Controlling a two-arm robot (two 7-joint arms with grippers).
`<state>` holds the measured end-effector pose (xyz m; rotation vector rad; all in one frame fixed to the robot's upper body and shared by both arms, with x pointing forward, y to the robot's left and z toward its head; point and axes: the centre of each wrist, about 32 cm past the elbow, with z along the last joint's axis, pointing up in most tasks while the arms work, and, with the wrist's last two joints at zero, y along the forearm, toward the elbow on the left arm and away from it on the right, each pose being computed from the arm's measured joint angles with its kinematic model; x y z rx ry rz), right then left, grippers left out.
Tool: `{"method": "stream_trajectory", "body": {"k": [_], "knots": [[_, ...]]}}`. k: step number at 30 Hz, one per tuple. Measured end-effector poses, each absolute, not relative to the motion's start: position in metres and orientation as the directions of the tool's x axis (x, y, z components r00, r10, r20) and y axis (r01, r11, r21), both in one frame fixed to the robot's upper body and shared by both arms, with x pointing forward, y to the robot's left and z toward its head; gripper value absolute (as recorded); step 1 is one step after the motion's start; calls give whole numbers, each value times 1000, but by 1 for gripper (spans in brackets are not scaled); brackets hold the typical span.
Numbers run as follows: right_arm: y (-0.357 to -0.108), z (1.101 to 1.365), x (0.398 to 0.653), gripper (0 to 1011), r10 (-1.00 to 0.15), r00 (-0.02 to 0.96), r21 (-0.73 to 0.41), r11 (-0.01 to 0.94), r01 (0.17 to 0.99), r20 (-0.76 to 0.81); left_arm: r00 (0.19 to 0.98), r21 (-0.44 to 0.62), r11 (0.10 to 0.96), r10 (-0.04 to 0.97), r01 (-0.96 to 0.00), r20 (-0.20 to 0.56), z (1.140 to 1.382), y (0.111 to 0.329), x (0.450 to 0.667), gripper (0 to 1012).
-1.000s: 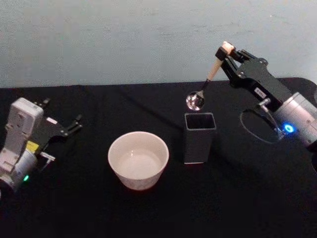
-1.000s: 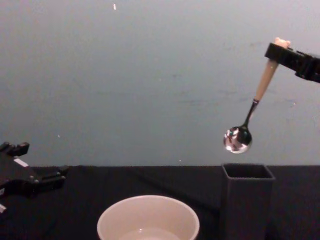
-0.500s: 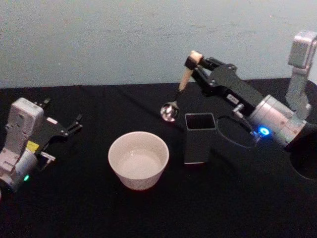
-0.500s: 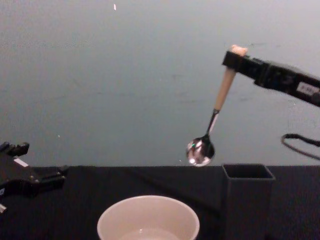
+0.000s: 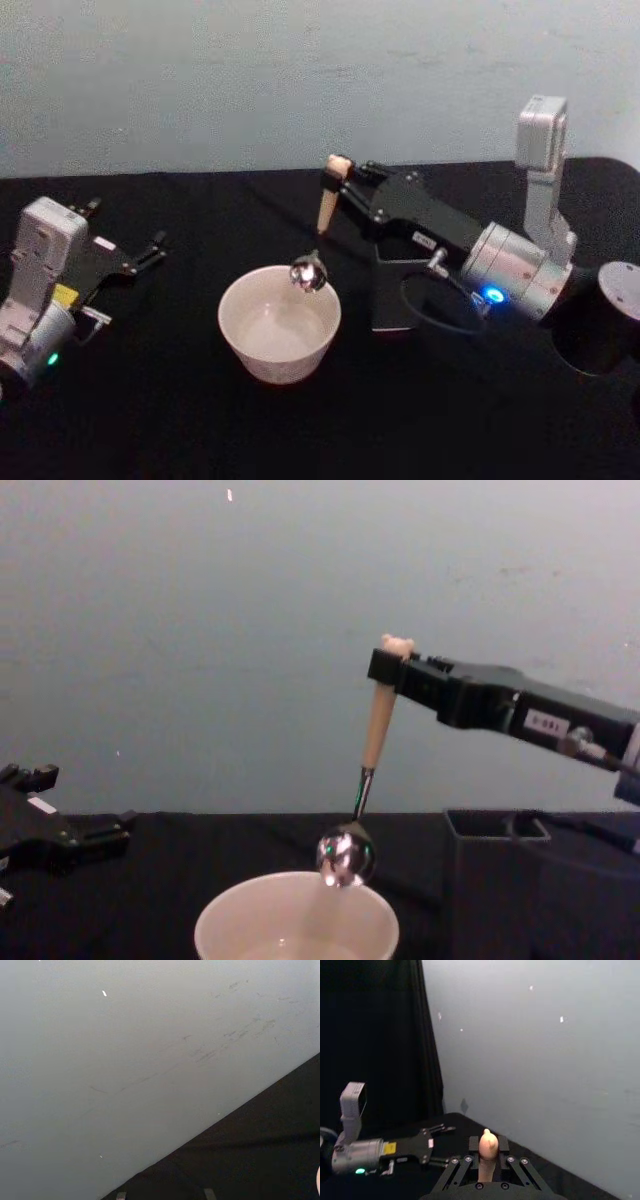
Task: Pick up the stirring spoon with one hand, stir inside the cup, then place it back in its original position.
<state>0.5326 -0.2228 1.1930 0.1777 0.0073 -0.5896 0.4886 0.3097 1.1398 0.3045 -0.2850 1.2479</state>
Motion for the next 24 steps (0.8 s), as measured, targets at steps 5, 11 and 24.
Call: {"method": "stream_trajectory", "body": {"k": [5,11,24], "knots": [[-220,1188,531,214,-529,848,137,837,529,-39,292,70,287,880,-955,374,1140,310,489,1001],[-217,1180,529,214,-499,866,91,862,498,-7,292,70,287,880,-955,374,1140,310,489,1001],[-203,1167,526,214,-446,895,32,895,445,33,292,70,287,880,-955,374,1140,310,489,1001]]}}
